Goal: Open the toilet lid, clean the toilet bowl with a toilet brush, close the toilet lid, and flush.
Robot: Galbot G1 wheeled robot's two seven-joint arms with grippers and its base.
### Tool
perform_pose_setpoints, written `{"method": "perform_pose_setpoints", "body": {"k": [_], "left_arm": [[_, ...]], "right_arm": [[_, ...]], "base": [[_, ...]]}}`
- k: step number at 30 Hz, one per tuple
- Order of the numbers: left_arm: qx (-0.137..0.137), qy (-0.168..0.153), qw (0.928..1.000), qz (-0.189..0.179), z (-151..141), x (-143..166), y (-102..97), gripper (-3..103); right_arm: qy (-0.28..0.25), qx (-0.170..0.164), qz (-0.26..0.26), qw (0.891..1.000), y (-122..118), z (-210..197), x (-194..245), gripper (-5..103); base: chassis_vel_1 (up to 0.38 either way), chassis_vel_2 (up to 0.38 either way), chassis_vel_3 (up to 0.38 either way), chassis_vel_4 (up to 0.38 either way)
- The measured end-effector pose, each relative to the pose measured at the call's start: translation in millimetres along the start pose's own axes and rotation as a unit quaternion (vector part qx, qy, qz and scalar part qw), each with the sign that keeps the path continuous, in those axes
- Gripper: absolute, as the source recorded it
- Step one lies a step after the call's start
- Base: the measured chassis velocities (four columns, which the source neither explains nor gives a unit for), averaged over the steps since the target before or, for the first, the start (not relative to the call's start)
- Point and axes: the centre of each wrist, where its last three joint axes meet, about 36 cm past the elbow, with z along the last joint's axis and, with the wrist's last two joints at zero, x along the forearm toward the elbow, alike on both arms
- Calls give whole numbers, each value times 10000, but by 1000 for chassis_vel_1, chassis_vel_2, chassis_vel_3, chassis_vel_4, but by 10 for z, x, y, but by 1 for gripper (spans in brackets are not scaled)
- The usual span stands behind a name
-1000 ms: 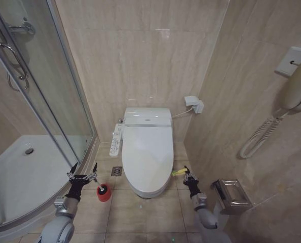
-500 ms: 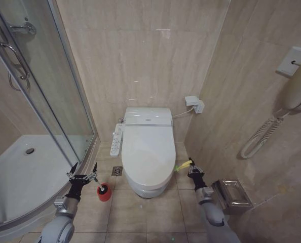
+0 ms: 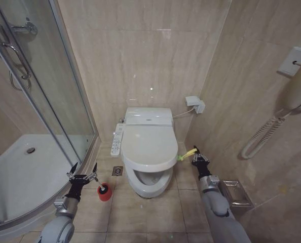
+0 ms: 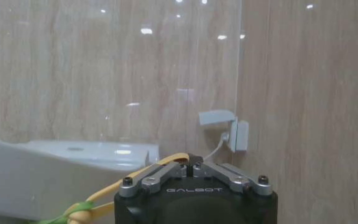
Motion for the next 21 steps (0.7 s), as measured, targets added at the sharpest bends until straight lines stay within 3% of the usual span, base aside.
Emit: {"method": "perform_pose_setpoints", "body": {"k": [21], "left_arm": [[0, -1, 10000, 0, 0, 0, 0, 100]], "right_arm": [[-134, 224, 7, 9997, -373, -531, -335, 1]], "base": [[0, 0, 0, 0]]}}
